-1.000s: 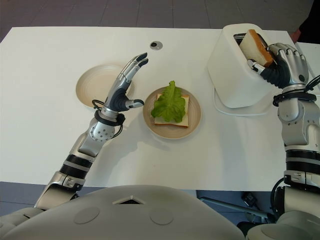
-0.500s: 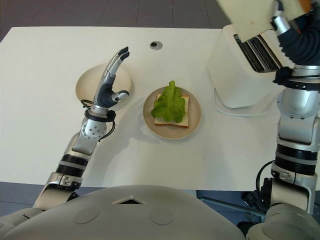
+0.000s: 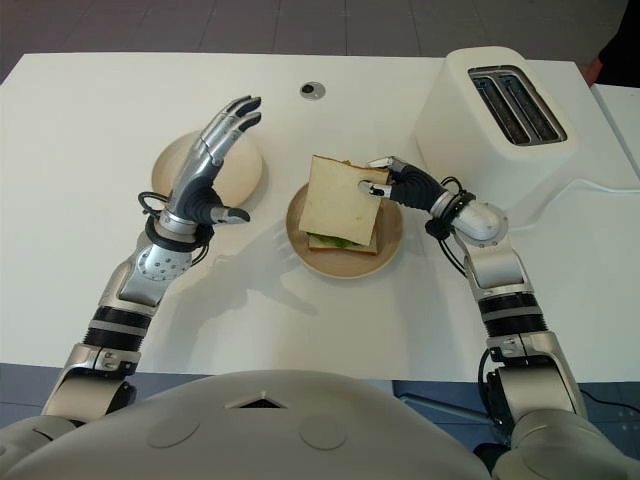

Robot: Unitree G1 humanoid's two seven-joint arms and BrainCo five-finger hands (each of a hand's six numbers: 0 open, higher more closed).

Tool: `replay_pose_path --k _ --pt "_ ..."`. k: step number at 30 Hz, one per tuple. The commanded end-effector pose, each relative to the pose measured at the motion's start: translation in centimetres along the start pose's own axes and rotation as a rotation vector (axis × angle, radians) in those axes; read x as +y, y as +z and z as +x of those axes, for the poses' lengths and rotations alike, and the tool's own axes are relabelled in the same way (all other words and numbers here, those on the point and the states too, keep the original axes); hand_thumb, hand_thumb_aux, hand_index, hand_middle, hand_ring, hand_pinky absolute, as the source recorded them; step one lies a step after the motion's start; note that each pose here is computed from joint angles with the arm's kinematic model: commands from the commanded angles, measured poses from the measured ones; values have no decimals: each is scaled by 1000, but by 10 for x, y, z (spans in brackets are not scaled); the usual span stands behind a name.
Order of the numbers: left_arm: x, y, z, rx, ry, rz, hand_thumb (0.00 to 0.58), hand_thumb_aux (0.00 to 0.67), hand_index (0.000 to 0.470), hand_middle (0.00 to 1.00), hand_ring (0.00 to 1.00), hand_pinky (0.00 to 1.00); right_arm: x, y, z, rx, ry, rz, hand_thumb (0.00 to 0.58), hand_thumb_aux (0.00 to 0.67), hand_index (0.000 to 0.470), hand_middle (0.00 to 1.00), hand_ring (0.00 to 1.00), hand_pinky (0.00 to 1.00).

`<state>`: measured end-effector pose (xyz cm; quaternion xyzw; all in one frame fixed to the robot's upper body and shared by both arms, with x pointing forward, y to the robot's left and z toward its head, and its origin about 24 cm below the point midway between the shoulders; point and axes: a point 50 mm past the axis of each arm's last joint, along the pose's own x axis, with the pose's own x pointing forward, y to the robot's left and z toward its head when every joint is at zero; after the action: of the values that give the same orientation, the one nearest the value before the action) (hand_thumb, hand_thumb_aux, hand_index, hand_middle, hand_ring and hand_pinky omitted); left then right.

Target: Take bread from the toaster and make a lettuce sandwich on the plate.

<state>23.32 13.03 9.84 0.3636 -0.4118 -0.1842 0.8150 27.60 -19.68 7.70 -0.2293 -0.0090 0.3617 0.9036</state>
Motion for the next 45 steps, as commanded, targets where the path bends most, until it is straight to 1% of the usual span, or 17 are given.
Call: replay_pose_path --k 1,11,12,13,14,18,22,24,25,26,27,28,29,30,33,39,45 --pt "-34 12 -3 -95 -243 -14 0 0 0 0 0 0 -4 -4 6 64 40 -102 580 670 470 1000 1000 1000" --pt "-119 -11 -39 8 -881 -47 0 0 0 0 0 0 3 -7 11 73 -1 -315 580 670 470 1000 1000 1000" --pt "-121 -13 -43 24 -896 -56 0 0 0 0 0 0 1 -4 9 56 -34 -319 534 481 337 945 945 945" --pt "-121 -14 -46 38 -908 -73 0 0 0 0 0 0 -3 1 6 23 -86 -338 288 194 136 20 20 20" --pt "-121 -14 -50 47 -918 -90 9 5 4 0 0 0 -12 8 3 -24 -172 -360 0 0 0 0 0 0" --pt "-117 -12 -59 67 -944 -138 75 45 31 0 0 0 -72 56 -38 -205 -796 -542 0 0 0 0 0 0" --pt "-105 -12 -52 71 -859 -128 108 66 46 0 0 0 -30 50 -42 -212 -638 -619 0 0 0 0 0 0" --pt "-90 -6 -30 25 -669 -134 216 139 98 0 0 0 -4 40 -46 -188 -483 -577 0 0 0 0 0 0" --pt "-81 2 -17 -17 -552 -181 385 281 197 0 0 0 3 35 -49 -170 -420 -545 0 0 0 0 0 0" --pt "-70 14 -6 -60 -415 -286 441 342 240 0 0 0 10 32 -53 -157 -350 -504 0 0 0 475 475 475" --pt "-58 26 4 -98 -284 -421 462 368 258 0 0 0 18 32 -57 -160 -272 -458 136 84 59 1000 1000 1000" --pt "-48 37 10 -136 -203 -547 480 391 275 0 0 0 27 34 -61 -186 -194 -413 534 481 337 1000 1000 1000" --pt "-40 46 12 -164 -166 -655 494 413 289 0 0 0 38 40 -65 -234 -112 -368 579 641 450 1000 1000 1000" --pt "-35 54 12 -189 -164 -745 579 644 452 0 0 0 50 46 -69 -287 -29 -325 580 670 470 1000 1000 1000" --pt "-33 72 -2 -236 -298 -920 580 670 470 1000 1000 1000 77 51 -83 -345 199 -256 580 670 470 1000 1000 1000" --pt "-101 67 -58 28 -822 -781 580 670 470 1000 1000 1000 108 10 -80 -154 441 -328 580 670 470 1000 1000 1000" --pt "-132 7 -60 352 -824 -416 580 670 470 1000 1000 1000 107 -13 -31 -53 293 -491 580 670 470 1000 1000 1000"
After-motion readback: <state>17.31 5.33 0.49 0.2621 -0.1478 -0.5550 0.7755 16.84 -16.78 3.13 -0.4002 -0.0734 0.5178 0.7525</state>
